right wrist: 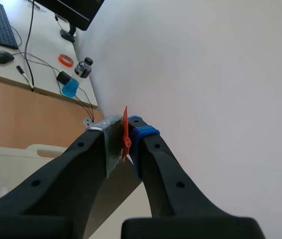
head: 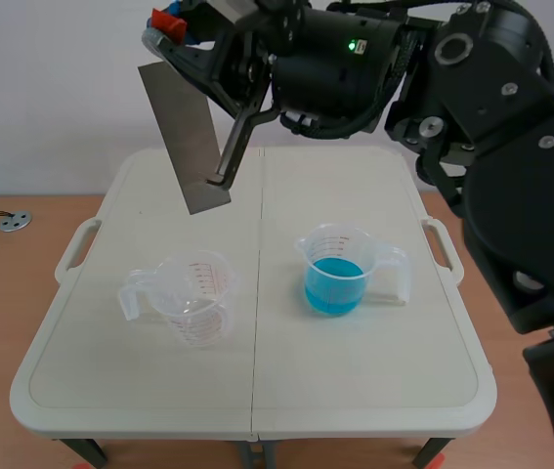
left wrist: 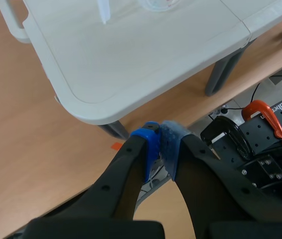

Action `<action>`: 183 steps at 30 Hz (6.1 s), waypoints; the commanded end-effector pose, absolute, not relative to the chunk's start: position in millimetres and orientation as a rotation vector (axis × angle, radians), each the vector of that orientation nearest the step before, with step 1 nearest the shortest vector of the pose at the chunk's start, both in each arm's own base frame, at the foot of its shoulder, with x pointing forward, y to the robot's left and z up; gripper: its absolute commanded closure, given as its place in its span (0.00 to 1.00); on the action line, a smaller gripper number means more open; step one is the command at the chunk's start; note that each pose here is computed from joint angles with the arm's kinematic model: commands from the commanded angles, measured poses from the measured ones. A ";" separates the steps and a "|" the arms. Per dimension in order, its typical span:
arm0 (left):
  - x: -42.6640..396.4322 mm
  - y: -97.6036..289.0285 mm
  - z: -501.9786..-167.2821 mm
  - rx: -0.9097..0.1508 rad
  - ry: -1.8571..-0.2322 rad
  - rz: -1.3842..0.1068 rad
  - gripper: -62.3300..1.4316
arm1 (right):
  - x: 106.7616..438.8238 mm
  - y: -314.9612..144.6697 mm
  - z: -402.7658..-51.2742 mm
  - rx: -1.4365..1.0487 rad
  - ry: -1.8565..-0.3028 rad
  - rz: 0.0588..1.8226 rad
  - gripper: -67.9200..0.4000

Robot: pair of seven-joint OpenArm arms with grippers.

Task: Hold the metal plate by the orange handle, dip it into the blue solution, take it out and point at it, then put the plate back in the beaker on the left.
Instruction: 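Put the plate into the left beaker, then return to the home posture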

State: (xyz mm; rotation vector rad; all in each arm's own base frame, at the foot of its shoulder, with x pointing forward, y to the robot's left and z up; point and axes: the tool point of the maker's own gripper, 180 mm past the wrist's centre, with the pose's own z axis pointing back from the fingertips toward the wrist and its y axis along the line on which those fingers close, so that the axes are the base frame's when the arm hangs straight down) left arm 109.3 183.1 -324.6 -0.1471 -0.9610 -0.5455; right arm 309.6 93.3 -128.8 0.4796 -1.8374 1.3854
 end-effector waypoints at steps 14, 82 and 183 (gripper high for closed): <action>111.7 181.9 -322.1 -0.150 -0.975 -0.546 0.95 | 304.1 121.9 -135.2 0.570 -1.825 1.377 0.98; 93.0 197.0 -351.0 -0.085 -0.770 -0.573 0.95 | 322.4 116.8 -274.3 0.600 -1.448 1.237 0.97; 280.0 117.8 -266.7 -0.140 -1.183 -0.740 0.00 | 233.4 -88.9 -204.5 0.364 -1.354 0.831 0.02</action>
